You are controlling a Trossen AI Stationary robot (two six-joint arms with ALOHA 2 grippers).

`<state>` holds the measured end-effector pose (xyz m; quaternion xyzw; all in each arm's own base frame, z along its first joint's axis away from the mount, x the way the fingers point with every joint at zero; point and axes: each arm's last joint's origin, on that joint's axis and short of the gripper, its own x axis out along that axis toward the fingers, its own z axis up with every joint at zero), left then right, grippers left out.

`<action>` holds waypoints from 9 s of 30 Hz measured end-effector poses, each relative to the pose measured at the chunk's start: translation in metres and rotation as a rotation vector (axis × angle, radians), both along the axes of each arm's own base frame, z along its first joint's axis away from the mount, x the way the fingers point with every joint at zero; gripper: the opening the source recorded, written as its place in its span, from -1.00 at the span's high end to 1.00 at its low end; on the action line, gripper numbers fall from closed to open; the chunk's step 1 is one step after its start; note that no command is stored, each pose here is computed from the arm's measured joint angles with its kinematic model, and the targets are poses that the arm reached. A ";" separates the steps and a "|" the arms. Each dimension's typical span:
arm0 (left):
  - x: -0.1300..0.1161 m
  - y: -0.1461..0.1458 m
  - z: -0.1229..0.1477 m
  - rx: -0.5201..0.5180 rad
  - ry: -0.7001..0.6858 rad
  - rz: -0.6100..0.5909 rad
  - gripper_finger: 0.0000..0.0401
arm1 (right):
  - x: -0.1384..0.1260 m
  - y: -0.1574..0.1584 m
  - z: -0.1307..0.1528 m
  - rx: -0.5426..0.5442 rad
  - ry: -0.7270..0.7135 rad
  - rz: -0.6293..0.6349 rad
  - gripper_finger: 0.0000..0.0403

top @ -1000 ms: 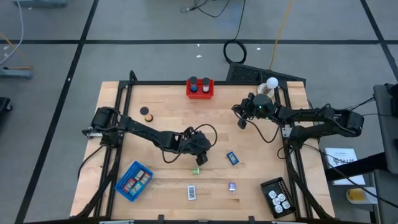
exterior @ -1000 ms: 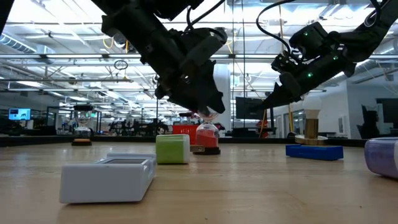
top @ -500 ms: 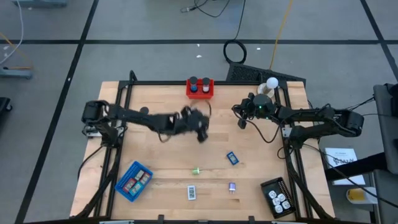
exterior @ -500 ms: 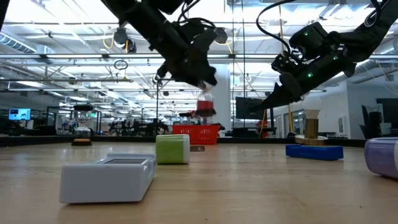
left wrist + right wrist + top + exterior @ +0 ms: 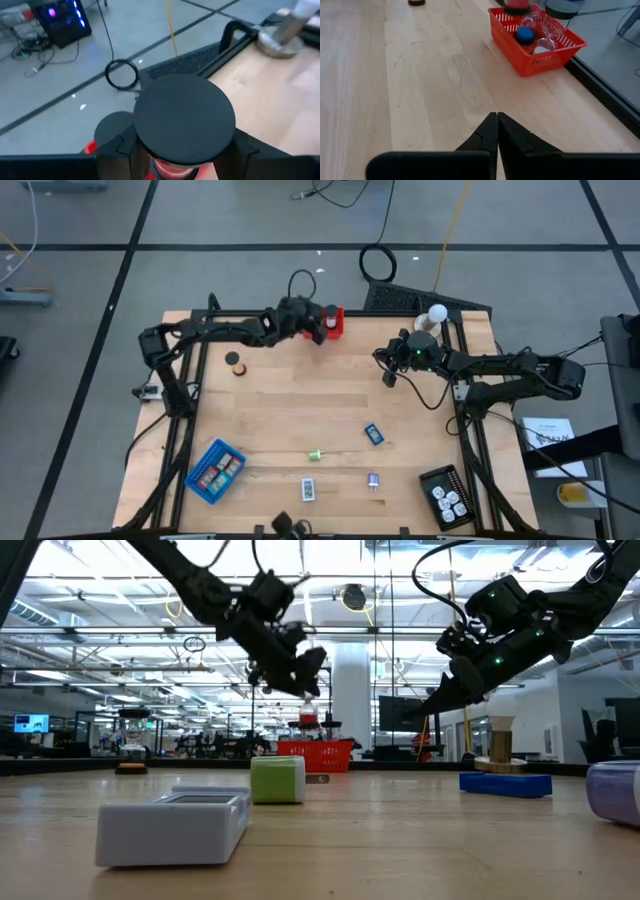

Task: Pick & Place Office items
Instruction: Put the red hourglass into the red bin, then put the blue digital timer into the blue bin

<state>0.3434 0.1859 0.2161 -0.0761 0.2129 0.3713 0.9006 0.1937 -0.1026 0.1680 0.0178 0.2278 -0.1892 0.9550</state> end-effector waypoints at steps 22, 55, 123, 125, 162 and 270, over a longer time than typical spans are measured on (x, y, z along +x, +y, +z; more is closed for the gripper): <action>0.012 0.019 -0.059 -0.016 0.089 -0.005 0.12 | 0.000 0.000 0.000 -0.015 0.007 0.009 1.00; 0.013 0.008 -0.045 0.019 0.113 -0.035 -0.32 | 0.000 0.000 0.000 -0.014 0.006 0.010 1.00; -0.093 -0.088 -0.062 0.163 -0.391 -0.558 0.92 | 0.025 0.077 0.046 0.538 0.175 -0.566 1.00; -0.093 -0.088 -0.062 0.175 -0.384 -0.552 0.92 | 0.025 0.082 0.052 0.547 0.163 -0.591 1.00; -0.093 -0.088 -0.062 0.166 -0.386 -0.560 0.92 | 0.081 0.180 0.008 0.923 0.576 -0.527 -0.09; -0.008 -0.197 -0.032 -0.595 0.174 -0.162 -0.13 | -0.029 0.027 0.014 -0.247 -0.141 -0.007 1.00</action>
